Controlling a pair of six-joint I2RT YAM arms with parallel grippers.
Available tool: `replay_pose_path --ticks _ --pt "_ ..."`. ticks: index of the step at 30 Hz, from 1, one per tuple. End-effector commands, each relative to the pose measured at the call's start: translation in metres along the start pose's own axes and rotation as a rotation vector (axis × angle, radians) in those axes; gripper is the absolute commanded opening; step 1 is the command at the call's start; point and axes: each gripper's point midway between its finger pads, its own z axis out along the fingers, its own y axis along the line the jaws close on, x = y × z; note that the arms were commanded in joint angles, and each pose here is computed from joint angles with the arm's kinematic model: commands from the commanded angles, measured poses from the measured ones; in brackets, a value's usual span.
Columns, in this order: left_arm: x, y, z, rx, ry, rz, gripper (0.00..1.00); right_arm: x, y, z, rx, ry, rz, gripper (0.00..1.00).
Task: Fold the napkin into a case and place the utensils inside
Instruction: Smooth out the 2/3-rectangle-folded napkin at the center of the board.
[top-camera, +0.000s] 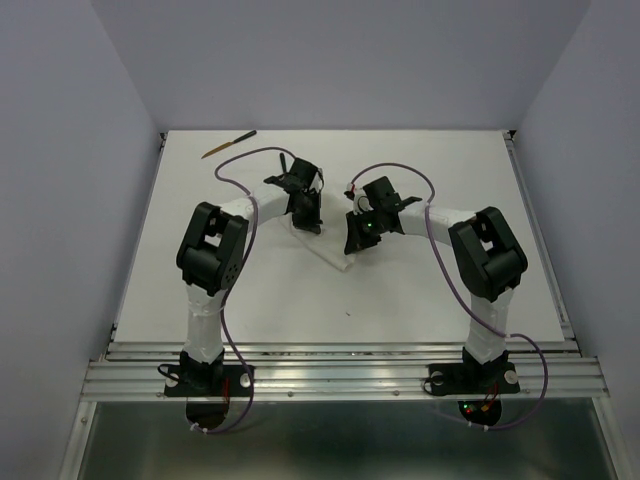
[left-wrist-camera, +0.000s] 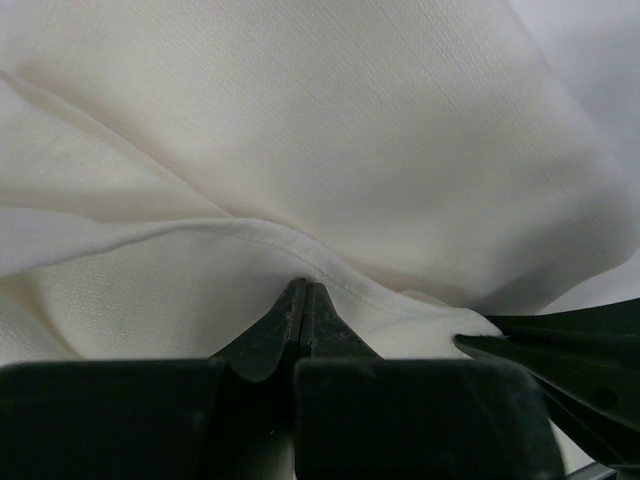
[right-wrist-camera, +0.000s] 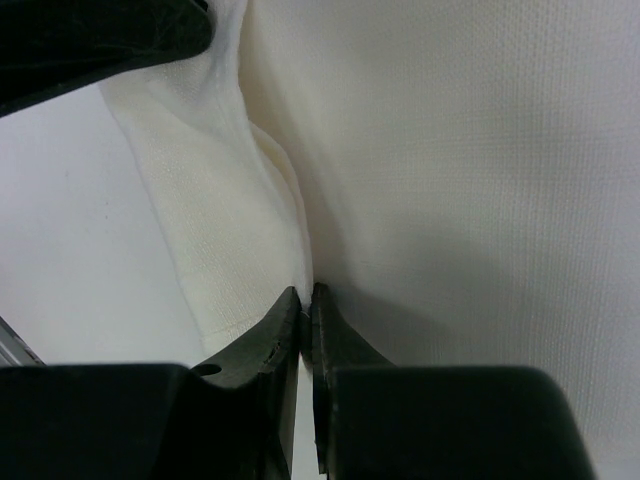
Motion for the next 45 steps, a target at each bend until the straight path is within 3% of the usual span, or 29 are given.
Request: replay_pose_path --ticks 1,7,13,27,44,45 --pt "-0.023 0.001 -0.012 -0.043 -0.076 0.004 0.0 -0.009 -0.005 -0.002 0.016 -0.023 -0.016 0.01" --pt "-0.038 -0.005 -0.04 -0.039 -0.164 -0.006 0.0 -0.003 -0.007 0.0 0.016 -0.006 -0.011 0.01" --pt "-0.031 -0.009 -0.053 -0.022 -0.158 0.001 0.0 -0.004 -0.007 0.001 0.018 -0.006 -0.013 0.01" --pt "0.012 0.014 -0.029 -0.072 0.0 0.036 0.0 -0.002 -0.009 0.0 0.026 -0.006 -0.008 0.01" --pt "0.005 0.008 0.005 -0.031 0.028 0.029 0.0 0.002 -0.014 -0.007 0.075 -0.016 0.005 0.01" --pt "0.006 0.009 0.005 -0.032 0.031 0.03 0.0 -0.001 -0.015 -0.011 0.095 -0.034 0.013 0.05"
